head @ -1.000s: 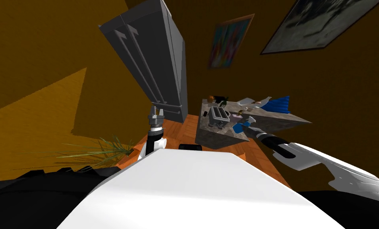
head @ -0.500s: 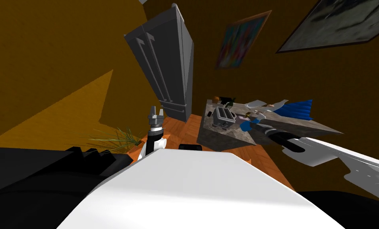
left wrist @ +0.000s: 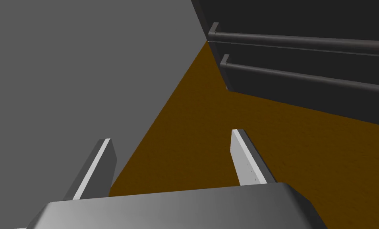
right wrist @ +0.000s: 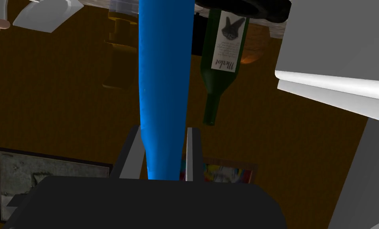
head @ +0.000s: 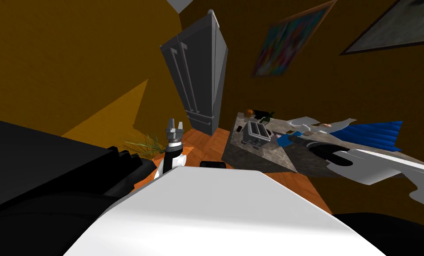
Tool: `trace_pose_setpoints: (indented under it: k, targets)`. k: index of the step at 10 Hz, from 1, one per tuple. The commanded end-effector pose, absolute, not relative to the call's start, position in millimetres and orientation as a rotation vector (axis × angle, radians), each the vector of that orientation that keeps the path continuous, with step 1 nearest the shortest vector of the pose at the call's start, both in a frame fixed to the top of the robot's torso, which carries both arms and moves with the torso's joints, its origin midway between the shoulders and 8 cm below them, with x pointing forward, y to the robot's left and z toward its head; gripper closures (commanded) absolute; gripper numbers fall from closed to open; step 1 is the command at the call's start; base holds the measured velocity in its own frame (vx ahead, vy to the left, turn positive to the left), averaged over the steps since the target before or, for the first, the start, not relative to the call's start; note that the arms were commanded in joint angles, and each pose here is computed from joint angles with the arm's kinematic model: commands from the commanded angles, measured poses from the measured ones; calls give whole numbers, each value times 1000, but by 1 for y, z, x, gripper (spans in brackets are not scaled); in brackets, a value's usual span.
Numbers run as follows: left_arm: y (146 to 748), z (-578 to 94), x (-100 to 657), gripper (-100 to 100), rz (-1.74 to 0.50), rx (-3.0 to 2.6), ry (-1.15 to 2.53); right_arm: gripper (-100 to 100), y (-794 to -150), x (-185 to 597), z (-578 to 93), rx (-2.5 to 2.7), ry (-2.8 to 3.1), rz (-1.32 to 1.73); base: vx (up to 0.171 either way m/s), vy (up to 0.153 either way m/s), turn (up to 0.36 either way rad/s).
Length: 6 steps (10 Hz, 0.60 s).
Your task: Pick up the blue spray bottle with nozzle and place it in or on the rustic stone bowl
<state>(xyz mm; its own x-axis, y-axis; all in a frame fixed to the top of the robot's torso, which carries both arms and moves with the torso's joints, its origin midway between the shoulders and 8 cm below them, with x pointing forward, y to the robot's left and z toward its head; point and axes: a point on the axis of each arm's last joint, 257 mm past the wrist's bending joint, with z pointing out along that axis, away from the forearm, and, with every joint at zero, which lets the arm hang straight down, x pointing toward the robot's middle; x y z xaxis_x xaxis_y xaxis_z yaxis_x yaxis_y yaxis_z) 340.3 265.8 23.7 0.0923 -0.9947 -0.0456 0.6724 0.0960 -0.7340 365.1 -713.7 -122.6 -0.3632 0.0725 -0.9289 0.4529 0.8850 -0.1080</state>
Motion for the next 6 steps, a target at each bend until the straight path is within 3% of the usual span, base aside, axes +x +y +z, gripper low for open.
trace_pose_setpoints:
  k: [1, 6]
  targets:
    - [266, 24, 340, 0, -1368, -633, 640, 100, -733, 359, -115, 444, 1910, -446, -31, -64, 254]
    - [266, 24, 340, 0, -1368, -633, 640, 100, -775, 338, -102, 609, 1894, -512, -26, -92, 270]
